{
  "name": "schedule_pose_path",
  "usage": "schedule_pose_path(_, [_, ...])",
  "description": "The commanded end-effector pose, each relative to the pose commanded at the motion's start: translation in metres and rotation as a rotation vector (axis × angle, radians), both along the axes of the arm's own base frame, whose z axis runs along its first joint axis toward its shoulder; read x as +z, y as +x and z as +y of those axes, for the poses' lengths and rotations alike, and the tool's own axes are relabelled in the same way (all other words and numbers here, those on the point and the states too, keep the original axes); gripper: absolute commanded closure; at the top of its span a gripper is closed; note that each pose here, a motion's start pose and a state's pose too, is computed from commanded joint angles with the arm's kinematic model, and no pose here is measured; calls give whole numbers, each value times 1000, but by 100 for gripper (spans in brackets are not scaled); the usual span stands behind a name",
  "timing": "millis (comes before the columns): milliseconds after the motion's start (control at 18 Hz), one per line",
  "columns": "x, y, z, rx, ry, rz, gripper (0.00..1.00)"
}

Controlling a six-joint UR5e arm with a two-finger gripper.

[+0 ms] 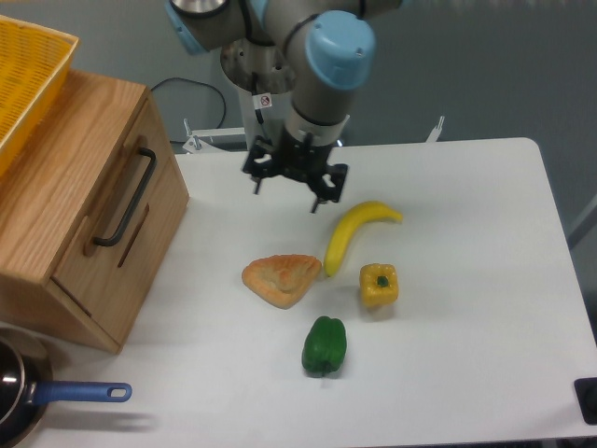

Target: Slide the top drawer open

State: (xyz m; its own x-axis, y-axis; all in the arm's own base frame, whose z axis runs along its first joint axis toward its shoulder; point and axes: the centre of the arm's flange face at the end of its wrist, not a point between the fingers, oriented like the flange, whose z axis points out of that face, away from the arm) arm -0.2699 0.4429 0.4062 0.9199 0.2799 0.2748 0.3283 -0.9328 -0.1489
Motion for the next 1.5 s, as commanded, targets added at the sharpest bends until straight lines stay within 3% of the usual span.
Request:
schedule_pose_path(944, [28,54,45,-13,69,-79,0])
schedule_pose_path(1500, [22,75,60,-33,66,-108,0])
